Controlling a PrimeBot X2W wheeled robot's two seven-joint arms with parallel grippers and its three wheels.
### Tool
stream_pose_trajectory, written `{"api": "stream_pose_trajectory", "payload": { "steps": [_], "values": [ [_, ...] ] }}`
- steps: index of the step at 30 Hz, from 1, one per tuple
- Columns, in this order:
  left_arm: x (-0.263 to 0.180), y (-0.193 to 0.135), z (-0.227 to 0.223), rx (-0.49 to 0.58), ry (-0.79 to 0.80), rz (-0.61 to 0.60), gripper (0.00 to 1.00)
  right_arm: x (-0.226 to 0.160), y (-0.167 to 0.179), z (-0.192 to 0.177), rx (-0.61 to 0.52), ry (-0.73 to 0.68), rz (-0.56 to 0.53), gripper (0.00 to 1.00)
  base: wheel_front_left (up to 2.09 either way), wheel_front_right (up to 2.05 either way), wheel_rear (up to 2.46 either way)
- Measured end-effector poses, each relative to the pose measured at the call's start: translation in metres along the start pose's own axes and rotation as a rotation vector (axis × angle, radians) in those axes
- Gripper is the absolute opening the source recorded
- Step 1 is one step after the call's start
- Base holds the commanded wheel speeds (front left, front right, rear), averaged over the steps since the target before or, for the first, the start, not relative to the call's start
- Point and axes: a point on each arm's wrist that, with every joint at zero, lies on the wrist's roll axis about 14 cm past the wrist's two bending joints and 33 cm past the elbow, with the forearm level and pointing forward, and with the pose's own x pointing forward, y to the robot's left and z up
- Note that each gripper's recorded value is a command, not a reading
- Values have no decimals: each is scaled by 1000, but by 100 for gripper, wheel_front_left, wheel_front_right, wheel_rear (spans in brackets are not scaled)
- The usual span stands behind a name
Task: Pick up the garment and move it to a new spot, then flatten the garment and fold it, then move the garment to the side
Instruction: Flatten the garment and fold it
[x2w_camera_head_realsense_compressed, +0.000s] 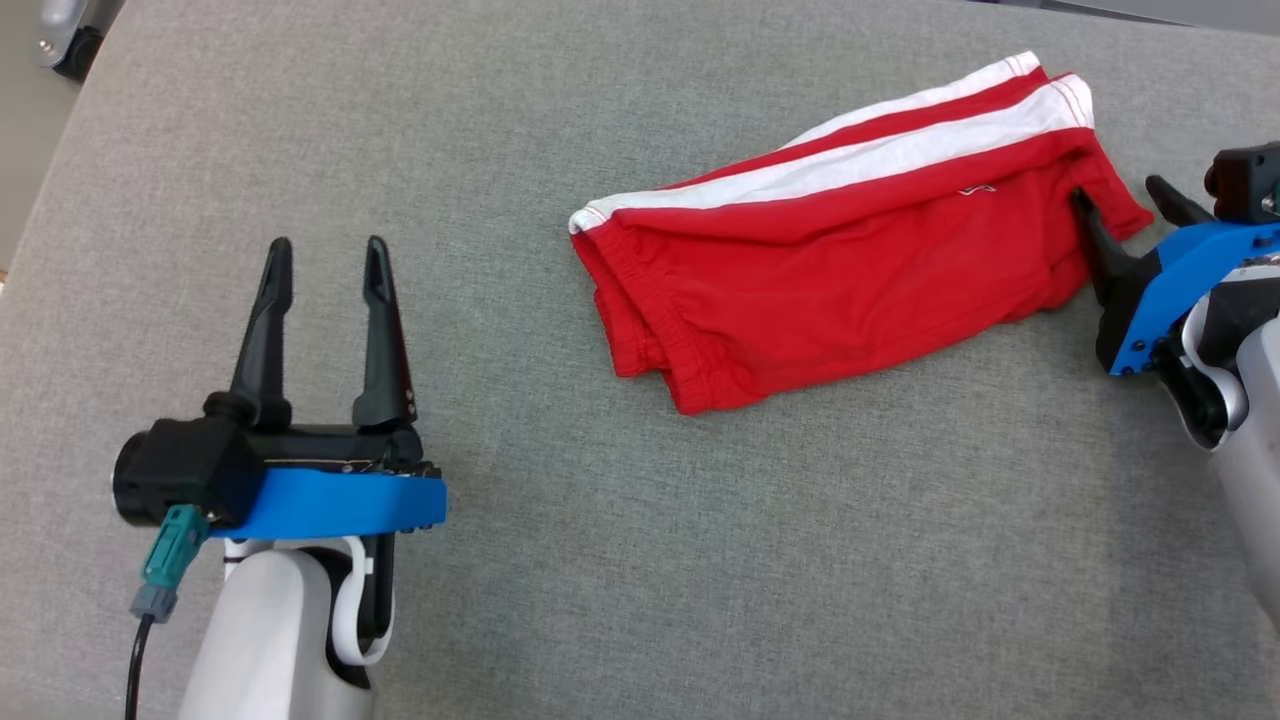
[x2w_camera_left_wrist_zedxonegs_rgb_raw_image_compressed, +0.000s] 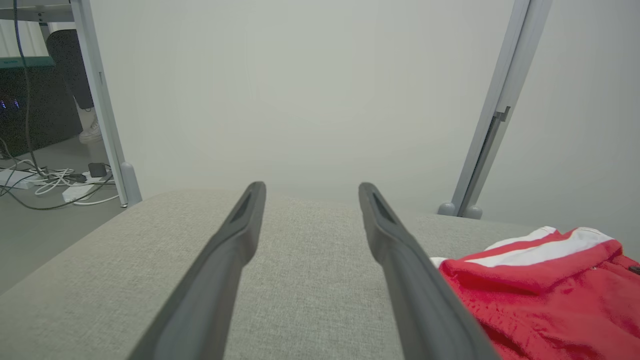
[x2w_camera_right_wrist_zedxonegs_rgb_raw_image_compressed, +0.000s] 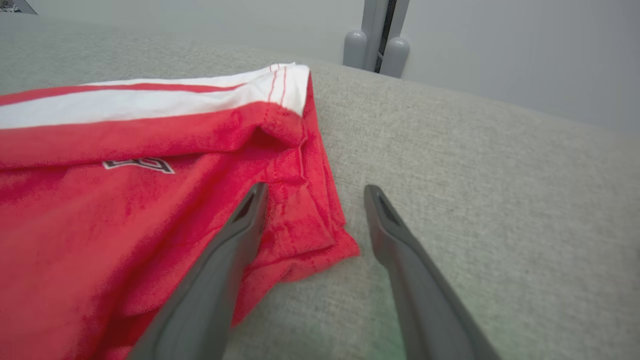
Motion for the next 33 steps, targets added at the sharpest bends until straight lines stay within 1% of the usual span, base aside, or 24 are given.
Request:
{"api": "stream_pose_trajectory", "payload": {
  "steps": [5,6,7,8,9,15,22,27,33],
  "values": [
    [-10,17,-1,13,8,58,100,3,4,-16,11,61,4,100,0,0,0],
    [-11,19,-2,14,11,61,100,4,6,-17,13,68,7,94,0,0,0],
    [-12,20,-2,14,12,64,100,4,7,-18,17,72,9,58,0,0,0],
    [-13,20,-3,15,14,66,100,5,10,-19,26,73,13,10,0,0,0],
    [-14,21,-3,16,16,66,100,5,11,-18,33,70,16,0,0,0,0],
    [-16,16,-6,11,27,52,100,-2,22,-7,67,-5,32,0,0,0,0],
    [-18,2,-1,-1,13,10,100,-32,29,4,137,-111,40,0,0,0,0],
    [-22,-12,0,-5,12,-34,100,-66,22,-5,221,-157,14,0,0,0,0],
    [-30,-24,2,-7,10,-71,100,-116,0,-33,322,-170,-70,0,0,0,0]
  ]
}}
